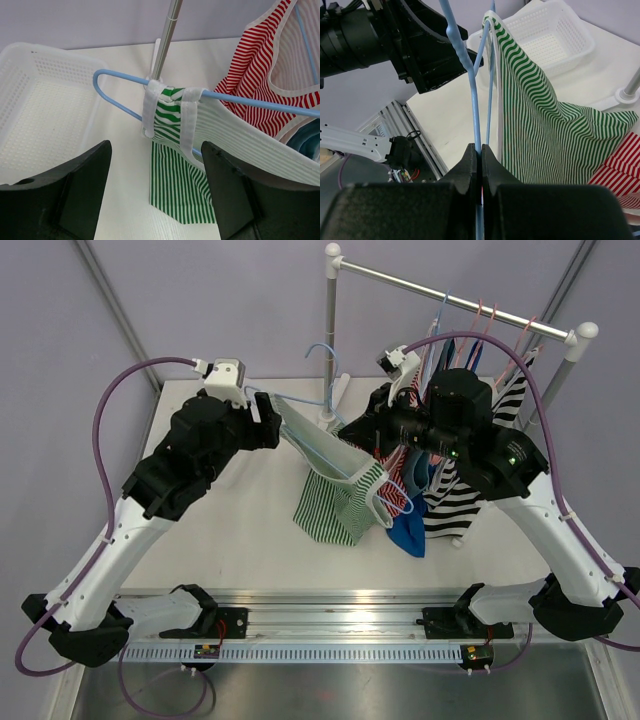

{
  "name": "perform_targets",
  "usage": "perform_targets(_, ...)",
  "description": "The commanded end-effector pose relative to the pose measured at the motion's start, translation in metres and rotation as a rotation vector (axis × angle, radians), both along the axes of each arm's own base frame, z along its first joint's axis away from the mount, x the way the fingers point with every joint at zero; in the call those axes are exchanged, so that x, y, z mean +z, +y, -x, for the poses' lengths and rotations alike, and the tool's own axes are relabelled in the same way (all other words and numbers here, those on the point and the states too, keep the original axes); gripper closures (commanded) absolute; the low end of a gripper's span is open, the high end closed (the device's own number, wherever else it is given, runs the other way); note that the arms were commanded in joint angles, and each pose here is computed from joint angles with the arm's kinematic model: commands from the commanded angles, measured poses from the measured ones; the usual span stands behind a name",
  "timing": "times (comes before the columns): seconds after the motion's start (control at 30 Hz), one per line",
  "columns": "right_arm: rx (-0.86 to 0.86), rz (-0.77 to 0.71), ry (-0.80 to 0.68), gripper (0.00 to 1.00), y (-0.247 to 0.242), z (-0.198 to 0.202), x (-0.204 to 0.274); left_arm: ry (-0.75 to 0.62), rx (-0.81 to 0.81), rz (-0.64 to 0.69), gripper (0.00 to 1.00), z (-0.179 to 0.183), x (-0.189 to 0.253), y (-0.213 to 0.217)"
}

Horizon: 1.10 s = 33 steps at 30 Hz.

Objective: Remove the tank top from the hanger

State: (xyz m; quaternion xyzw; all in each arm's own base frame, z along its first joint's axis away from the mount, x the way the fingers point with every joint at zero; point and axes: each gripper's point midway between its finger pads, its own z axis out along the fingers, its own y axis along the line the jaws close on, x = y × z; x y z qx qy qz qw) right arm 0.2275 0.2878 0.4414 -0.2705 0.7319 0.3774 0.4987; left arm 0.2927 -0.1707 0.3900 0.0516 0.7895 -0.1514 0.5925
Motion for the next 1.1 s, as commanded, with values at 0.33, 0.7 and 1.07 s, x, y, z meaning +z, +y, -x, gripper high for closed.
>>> perform_targets(0.33, 0.027, -0.103, -0.115, 1.00, -0.006, 0.014, 0.040, -0.038, 0.055, 0.006, 0.74, -0.015, 0.006, 0.000)
perform_targets(0.7, 0.124, -0.019, -0.124, 1.00, -0.002, 0.025, 0.006, -0.068, 0.450, -0.116, 1.00, -0.003, 0.029, 0.092)
perform_targets(1.07, 0.209, -0.095, -0.246, 1.00, -0.018, 0.059, 0.010, -0.045, 0.507, -0.069, 1.00, 0.005, 0.044, 0.125)
